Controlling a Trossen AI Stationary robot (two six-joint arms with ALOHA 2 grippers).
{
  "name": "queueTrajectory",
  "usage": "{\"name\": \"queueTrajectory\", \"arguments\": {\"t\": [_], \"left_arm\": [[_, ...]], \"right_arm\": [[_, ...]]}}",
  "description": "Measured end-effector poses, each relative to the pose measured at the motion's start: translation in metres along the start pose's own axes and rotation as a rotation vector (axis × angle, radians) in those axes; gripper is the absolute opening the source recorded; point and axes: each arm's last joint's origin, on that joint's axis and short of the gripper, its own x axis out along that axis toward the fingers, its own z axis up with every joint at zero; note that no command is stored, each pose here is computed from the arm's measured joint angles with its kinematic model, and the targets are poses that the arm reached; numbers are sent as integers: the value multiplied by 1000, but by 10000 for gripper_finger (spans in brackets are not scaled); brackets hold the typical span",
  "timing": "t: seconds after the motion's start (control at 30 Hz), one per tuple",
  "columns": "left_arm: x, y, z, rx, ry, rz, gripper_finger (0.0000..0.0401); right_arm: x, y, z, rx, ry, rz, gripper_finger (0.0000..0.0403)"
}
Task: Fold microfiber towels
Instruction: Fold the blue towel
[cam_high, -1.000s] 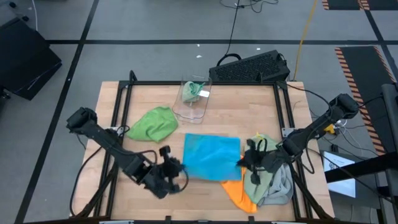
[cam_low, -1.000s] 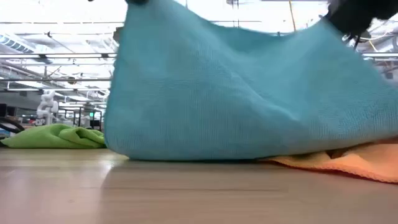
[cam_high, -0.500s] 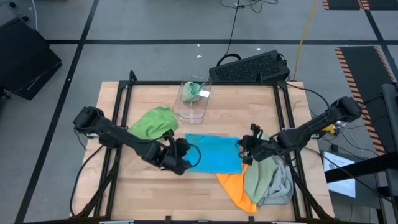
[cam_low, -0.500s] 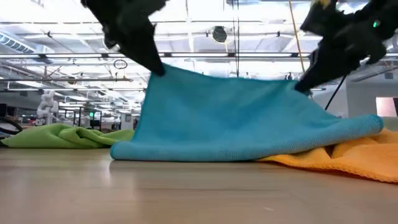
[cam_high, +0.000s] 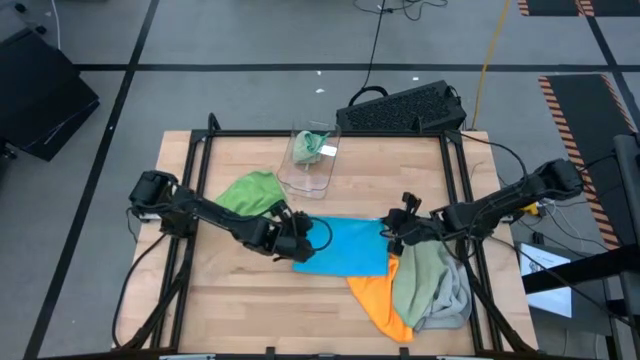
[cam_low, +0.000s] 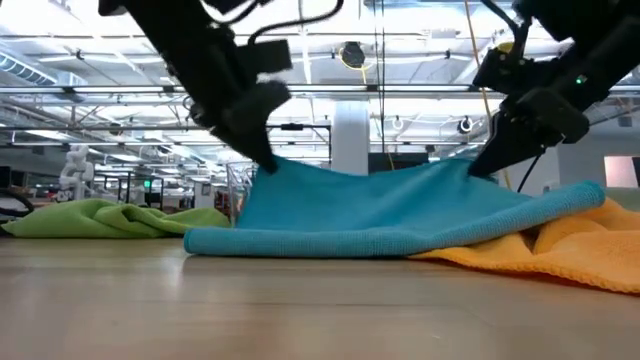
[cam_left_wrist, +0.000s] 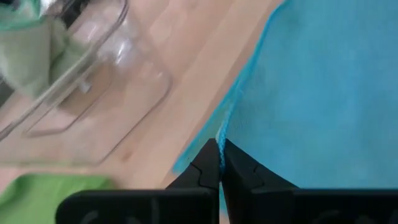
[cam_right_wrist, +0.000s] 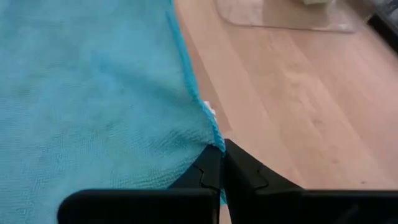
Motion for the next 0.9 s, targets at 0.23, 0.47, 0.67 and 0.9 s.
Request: {"name": "queueTrajectory", "arguments": {"t": [0.23, 0.47, 0.67, 0.9], "left_arm": [[22, 2, -2, 2, 54, -15, 18], [36, 2, -7, -1, 96, -2, 44], [25, 11, 1, -39, 94, -10, 105], [-11, 21, 11, -64, 44, -47, 147]], "right_arm": [[5, -7, -4, -5, 6, -24, 19], [10, -10, -9, 62, 32, 25, 76], [7, -8, -8, 88, 18, 39, 131], [-3, 1, 1, 86, -59, 111, 138]]}}
